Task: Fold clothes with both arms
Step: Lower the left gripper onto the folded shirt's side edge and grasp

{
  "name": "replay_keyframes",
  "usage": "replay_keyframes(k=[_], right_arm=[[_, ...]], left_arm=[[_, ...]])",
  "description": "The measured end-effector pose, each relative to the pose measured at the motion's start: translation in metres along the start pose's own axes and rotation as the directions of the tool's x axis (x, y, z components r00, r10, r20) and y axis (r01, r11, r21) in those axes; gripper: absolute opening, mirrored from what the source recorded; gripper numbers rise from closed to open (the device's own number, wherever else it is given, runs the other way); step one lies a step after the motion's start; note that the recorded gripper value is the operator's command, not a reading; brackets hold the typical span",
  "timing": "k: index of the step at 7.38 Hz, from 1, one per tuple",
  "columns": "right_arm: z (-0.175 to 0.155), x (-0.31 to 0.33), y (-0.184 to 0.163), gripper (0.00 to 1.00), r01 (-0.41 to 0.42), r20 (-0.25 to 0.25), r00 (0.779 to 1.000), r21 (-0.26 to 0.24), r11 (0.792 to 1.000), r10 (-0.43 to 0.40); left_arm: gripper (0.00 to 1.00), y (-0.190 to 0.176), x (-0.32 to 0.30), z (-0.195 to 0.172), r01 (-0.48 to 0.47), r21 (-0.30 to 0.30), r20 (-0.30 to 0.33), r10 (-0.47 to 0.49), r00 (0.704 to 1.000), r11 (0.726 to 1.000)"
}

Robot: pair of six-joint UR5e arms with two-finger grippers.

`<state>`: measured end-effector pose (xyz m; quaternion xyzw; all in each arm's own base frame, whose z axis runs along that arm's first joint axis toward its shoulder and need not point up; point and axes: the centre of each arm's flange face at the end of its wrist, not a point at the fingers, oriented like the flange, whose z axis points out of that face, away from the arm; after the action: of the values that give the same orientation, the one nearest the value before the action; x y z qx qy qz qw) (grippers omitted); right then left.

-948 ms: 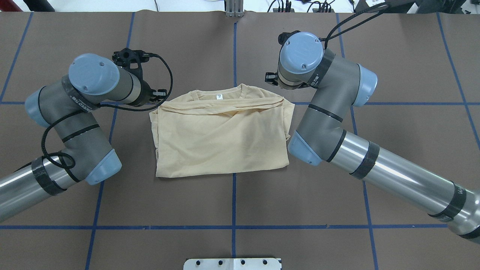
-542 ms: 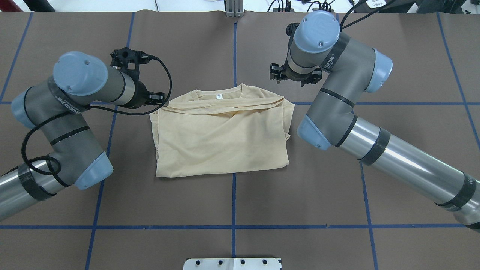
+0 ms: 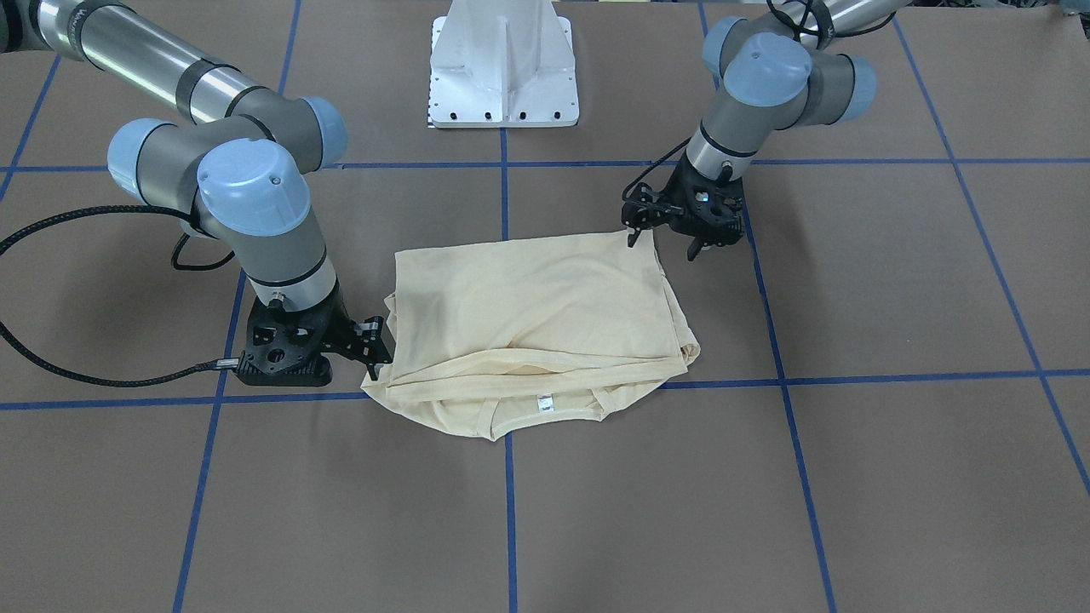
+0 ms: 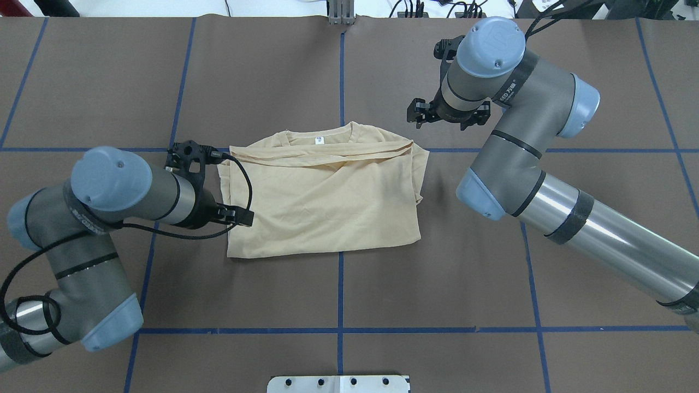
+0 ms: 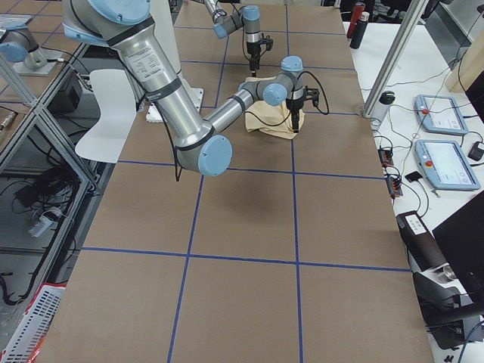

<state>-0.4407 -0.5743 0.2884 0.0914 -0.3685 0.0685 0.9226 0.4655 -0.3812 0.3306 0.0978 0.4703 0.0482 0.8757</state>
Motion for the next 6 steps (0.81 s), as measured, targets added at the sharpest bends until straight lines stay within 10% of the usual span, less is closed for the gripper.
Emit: replay_keyframes(k=[6], right_arm=[[-0.004, 0.0, 0.001, 1.0, 0.002, 0.006, 1.0, 0.005, 1.0, -0.003]], left_arm=[[0.71, 0.032, 0.012, 0.024, 0.017, -0.031, 0.012, -0.017, 1.0, 0.999]])
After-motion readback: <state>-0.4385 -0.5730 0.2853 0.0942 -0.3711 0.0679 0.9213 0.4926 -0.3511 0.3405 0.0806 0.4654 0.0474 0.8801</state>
